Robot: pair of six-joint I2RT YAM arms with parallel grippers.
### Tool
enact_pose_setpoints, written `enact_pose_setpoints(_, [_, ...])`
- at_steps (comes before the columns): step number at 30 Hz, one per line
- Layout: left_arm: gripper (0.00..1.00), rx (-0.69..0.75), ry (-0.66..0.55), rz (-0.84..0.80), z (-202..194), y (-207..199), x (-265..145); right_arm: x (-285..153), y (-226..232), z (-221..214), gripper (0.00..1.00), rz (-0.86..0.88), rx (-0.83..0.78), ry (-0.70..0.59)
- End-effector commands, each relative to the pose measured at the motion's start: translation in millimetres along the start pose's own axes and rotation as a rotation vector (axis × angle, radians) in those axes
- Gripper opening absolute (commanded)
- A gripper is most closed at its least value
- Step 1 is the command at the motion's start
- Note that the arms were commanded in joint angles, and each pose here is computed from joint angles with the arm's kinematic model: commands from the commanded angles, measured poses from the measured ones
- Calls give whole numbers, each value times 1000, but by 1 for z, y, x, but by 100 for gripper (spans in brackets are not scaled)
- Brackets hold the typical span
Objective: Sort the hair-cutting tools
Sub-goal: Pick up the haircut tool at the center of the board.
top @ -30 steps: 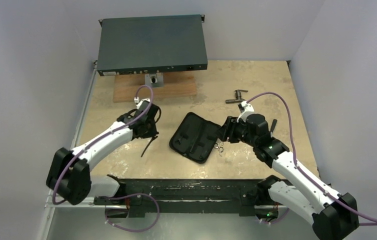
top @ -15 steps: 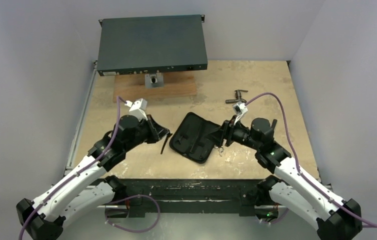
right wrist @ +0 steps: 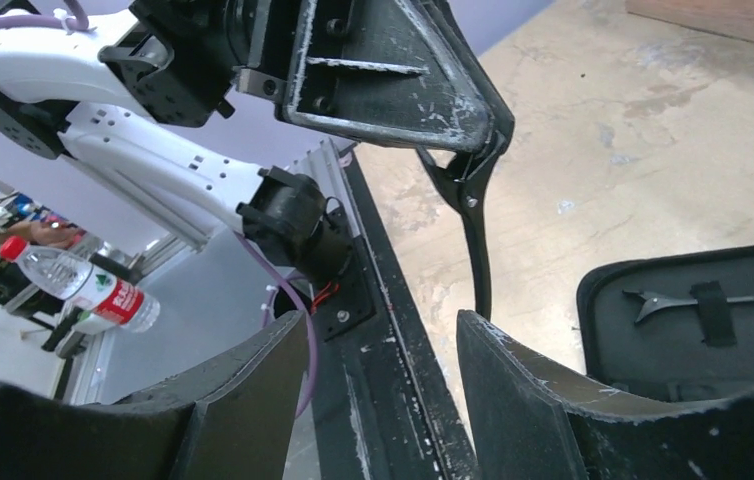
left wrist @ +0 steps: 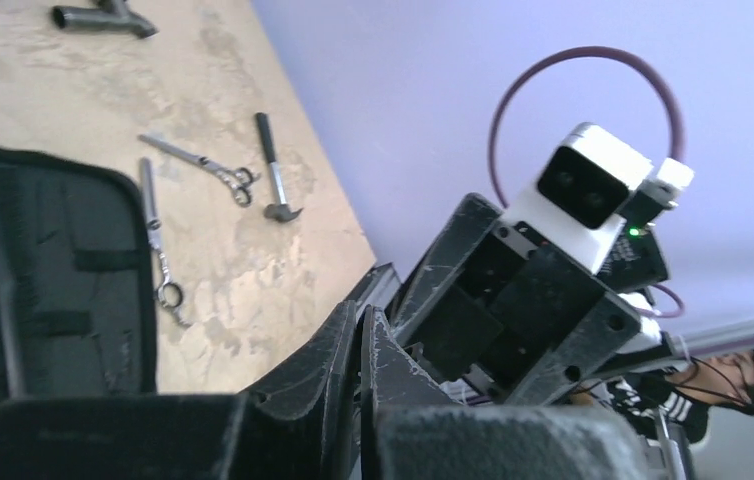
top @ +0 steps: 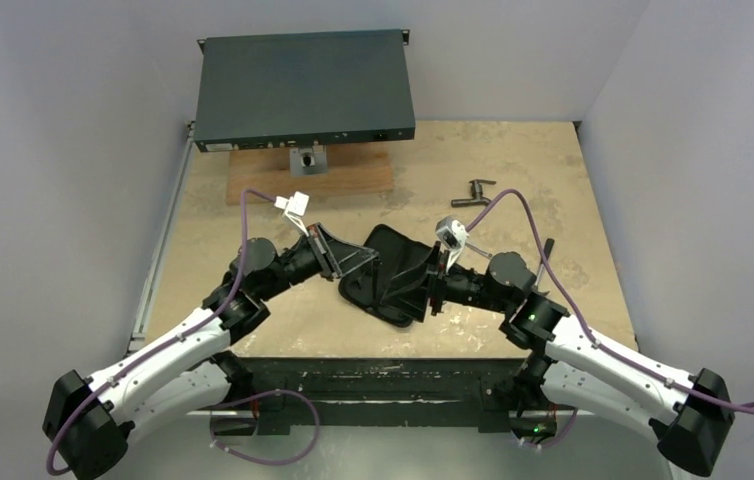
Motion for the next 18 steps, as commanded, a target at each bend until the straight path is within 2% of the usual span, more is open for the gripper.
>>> enact_pose_setpoints(1, [0, -4, 18, -200, 2, -26, 3, 6, -1, 11, 56, -22, -65, -83])
enact_pose_setpoints(9, [0, -37, 47, -270, 2, -37, 6, 5, 2, 21, 50, -5, -141, -166])
enact_pose_setpoints(18, [0, -55, 82, -304, -1, -39, 6, 9, -7, 25, 48, -86, -163, -179])
Point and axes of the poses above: each gripper's point midway between its finger pads, its own x axis out along the fingers, its own y axis along the line the jaws close on, z = x × y, the point moved 9 cm from there along -x, back along the fingers, and after that the axes turned 13 degrees about -x, right-handed, at the moved point
